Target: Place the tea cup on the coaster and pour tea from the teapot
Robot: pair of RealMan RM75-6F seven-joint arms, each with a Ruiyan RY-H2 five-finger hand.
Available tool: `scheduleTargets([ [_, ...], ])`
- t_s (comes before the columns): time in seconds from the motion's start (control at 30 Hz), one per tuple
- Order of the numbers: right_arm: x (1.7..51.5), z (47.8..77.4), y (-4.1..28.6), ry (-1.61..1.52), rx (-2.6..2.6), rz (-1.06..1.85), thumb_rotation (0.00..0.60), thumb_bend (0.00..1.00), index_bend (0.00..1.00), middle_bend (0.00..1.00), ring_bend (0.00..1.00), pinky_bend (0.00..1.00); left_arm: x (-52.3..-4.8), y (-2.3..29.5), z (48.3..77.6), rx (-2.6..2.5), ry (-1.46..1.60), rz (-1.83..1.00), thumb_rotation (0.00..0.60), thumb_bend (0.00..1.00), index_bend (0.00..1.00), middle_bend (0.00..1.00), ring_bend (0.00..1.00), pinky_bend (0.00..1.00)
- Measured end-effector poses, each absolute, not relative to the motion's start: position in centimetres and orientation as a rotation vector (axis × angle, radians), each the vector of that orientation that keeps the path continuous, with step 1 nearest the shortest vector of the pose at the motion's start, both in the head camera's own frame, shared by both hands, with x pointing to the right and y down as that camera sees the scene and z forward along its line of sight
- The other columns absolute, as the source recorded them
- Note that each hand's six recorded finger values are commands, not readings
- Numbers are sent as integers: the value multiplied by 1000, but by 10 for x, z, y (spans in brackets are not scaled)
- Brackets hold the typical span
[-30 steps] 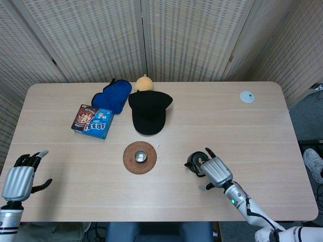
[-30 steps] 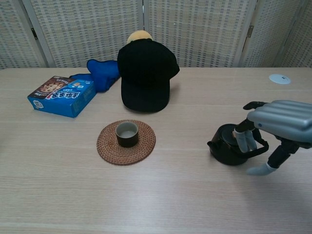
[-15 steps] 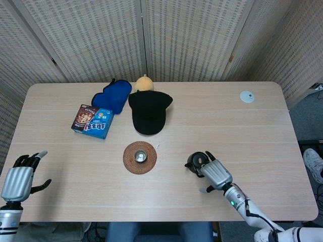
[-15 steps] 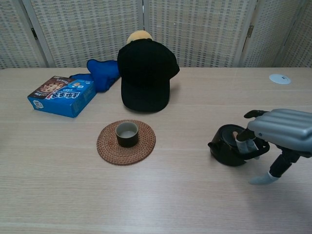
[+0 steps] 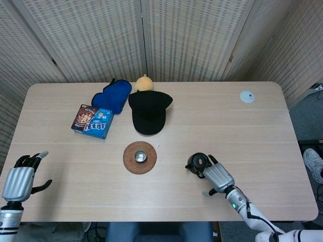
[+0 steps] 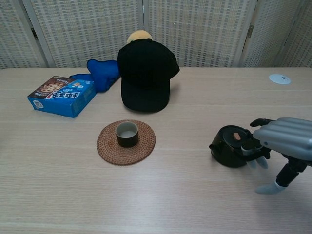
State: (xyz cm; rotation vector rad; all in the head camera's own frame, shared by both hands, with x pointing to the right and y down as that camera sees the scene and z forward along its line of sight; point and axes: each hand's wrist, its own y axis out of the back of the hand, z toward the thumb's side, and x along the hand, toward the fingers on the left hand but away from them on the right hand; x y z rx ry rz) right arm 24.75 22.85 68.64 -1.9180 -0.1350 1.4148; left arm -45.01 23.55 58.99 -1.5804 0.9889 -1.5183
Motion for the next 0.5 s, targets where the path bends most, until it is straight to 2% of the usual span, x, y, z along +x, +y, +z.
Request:
scheduleTargets([
  [0.2, 249, 687, 230, -135, -1918, 1428, 381, 0, 542, 597, 506, 0, -450, 235, 590, -1579, 988, -1519, 600, 173, 175, 233, 293, 157],
  [0.37, 249, 689, 228, -139, -1921, 1439, 386, 0, 629, 669, 561, 0, -450, 235, 590, -1577, 987, -1523, 600, 173, 174, 233, 294, 154],
  [0.43, 249, 690, 227, -150, -1925, 1440, 423, 0, 676, 705, 596, 0, -451, 236, 590, -1575, 987, -1527, 600, 173, 175, 232, 294, 153],
  [0.5, 248, 691, 225, -164, -1930, 1442, 511, 0, 722, 740, 629, 0, -452, 236, 590, -1572, 988, -1529, 600, 173, 175, 232, 294, 150],
])
